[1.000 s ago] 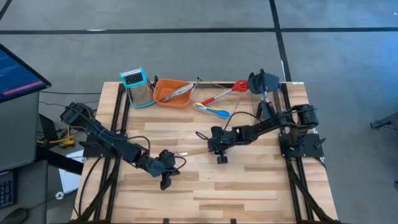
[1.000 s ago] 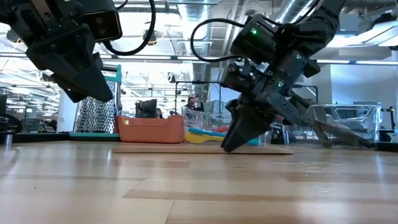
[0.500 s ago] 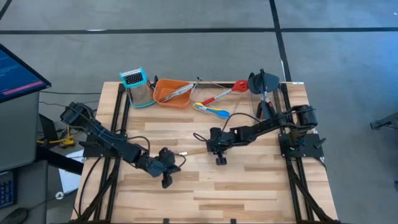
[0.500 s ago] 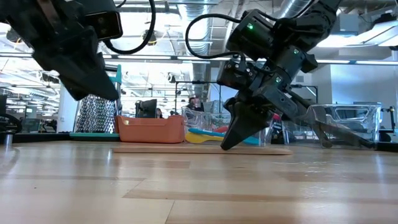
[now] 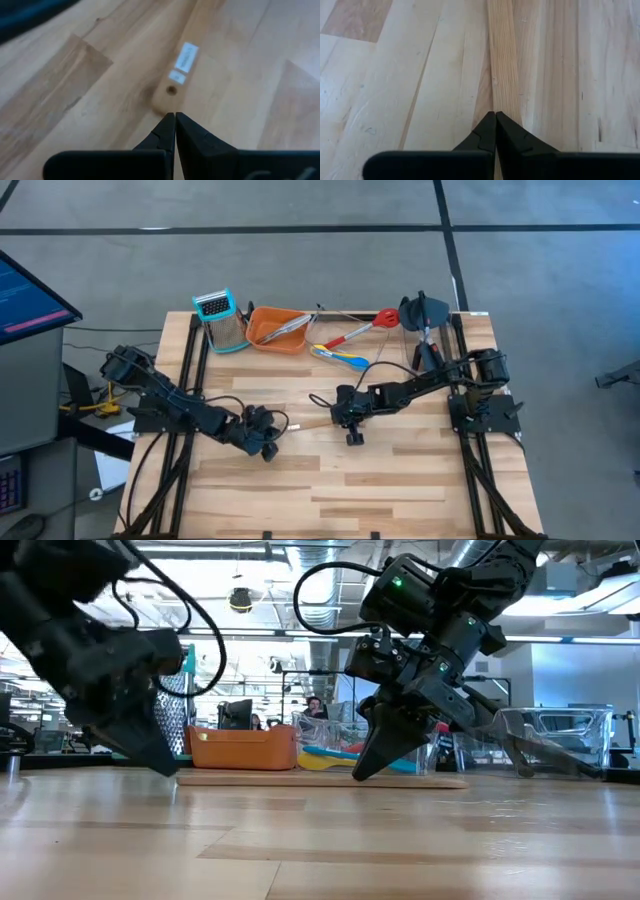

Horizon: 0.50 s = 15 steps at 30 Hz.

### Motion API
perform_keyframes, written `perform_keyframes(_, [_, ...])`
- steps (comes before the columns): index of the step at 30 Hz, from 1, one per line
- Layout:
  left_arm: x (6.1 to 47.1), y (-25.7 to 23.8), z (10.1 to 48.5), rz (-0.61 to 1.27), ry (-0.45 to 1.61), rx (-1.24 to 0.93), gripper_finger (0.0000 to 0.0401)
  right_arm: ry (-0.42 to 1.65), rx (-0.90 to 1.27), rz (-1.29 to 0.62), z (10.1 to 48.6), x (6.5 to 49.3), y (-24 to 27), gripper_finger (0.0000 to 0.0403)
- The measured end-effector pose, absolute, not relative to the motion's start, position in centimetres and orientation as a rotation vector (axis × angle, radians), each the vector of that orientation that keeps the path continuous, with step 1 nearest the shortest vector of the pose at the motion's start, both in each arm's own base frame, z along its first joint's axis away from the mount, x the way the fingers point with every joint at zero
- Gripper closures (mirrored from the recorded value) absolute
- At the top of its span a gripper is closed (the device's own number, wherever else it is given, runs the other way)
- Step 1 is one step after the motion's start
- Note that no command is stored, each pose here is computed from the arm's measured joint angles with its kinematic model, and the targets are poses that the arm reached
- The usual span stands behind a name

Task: Pick & Place Kitchen Items
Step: Put the brown serving spoon into the left transparent bin

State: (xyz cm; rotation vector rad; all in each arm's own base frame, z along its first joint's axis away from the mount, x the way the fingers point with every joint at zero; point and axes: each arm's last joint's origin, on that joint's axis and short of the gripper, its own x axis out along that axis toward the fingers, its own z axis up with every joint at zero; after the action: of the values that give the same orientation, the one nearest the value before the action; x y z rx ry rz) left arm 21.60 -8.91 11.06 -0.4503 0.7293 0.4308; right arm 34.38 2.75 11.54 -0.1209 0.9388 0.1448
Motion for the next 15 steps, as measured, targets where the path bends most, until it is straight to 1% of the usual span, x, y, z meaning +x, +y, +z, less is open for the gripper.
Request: perform_keyframes(15, [22.7, -7.7, 9.7, 0.476, 0.734, -0.452, 0.04, 0.93, -0.102, 0.17, 11.6, 34.4, 2.9, 0.0398])
